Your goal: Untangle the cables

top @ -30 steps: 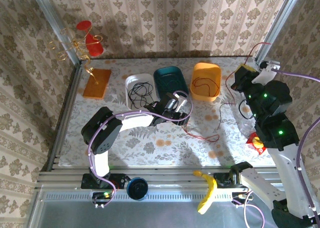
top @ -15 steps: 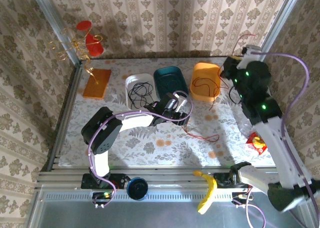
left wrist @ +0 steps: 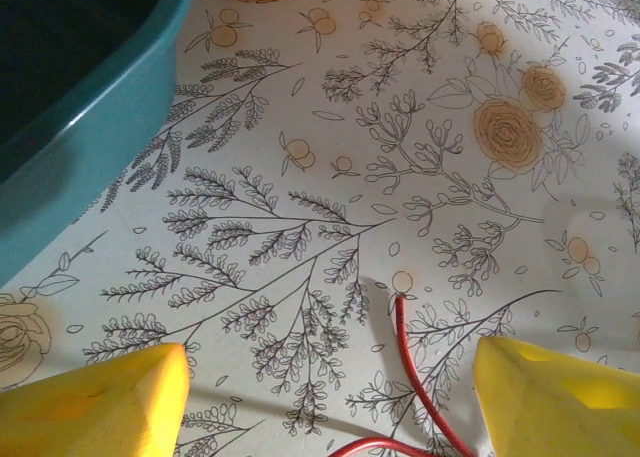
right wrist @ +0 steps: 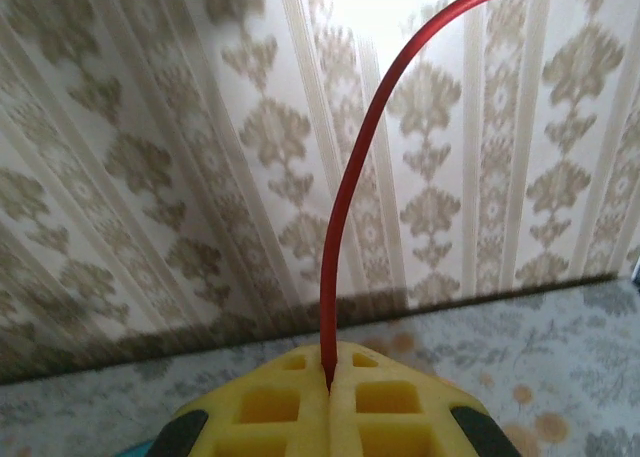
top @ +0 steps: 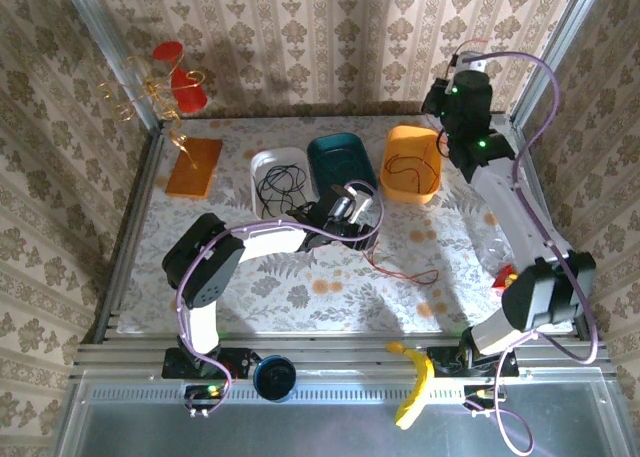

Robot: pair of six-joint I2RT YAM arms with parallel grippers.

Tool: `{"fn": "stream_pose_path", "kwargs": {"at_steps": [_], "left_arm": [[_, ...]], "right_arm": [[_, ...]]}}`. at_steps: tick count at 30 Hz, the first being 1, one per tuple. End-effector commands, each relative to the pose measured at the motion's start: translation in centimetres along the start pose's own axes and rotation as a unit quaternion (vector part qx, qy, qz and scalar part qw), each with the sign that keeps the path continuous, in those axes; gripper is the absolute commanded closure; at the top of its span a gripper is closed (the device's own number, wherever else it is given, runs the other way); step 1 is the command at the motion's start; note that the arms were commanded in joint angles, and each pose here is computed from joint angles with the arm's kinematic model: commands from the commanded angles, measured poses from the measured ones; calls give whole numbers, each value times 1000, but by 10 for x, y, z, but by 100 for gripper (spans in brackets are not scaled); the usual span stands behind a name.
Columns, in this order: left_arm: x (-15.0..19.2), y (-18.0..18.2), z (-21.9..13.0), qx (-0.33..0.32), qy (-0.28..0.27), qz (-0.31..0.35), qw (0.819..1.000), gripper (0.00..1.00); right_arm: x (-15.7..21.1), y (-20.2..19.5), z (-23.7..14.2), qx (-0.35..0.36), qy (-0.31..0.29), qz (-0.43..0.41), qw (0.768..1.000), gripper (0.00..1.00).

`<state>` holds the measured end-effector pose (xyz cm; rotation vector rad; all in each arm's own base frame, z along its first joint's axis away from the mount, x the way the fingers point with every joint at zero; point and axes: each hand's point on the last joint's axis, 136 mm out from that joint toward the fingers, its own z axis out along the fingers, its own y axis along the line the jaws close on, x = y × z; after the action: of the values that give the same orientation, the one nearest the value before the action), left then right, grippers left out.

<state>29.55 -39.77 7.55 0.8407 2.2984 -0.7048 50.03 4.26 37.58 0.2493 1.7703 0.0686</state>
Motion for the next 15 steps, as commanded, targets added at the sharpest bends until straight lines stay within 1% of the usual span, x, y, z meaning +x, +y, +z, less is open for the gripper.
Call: {"fn": "stream_pose_path", "kwargs": {"at_steps": [1, 3, 6, 11, 15], "left_arm": [[8, 5, 4, 2, 11, -12, 1000, 24], [8, 5, 4, 2, 11, -11, 1000, 24], [10, 5, 4, 3, 14, -11, 1000, 24], [12, 6, 3, 1, 13, -14, 1000, 24], [12, 7, 3, -1, 13, -14, 1000, 24]], "right_arm": [[59, -8, 26, 15, 72, 4, 997, 100], [97, -5, 38, 2, 123, 15, 992, 100], [140, -7, 52, -4, 175, 33, 984, 100], [181, -12, 67, -12, 228, 60, 972, 100], [206, -26, 80, 4, 259, 87, 962, 100]]}}
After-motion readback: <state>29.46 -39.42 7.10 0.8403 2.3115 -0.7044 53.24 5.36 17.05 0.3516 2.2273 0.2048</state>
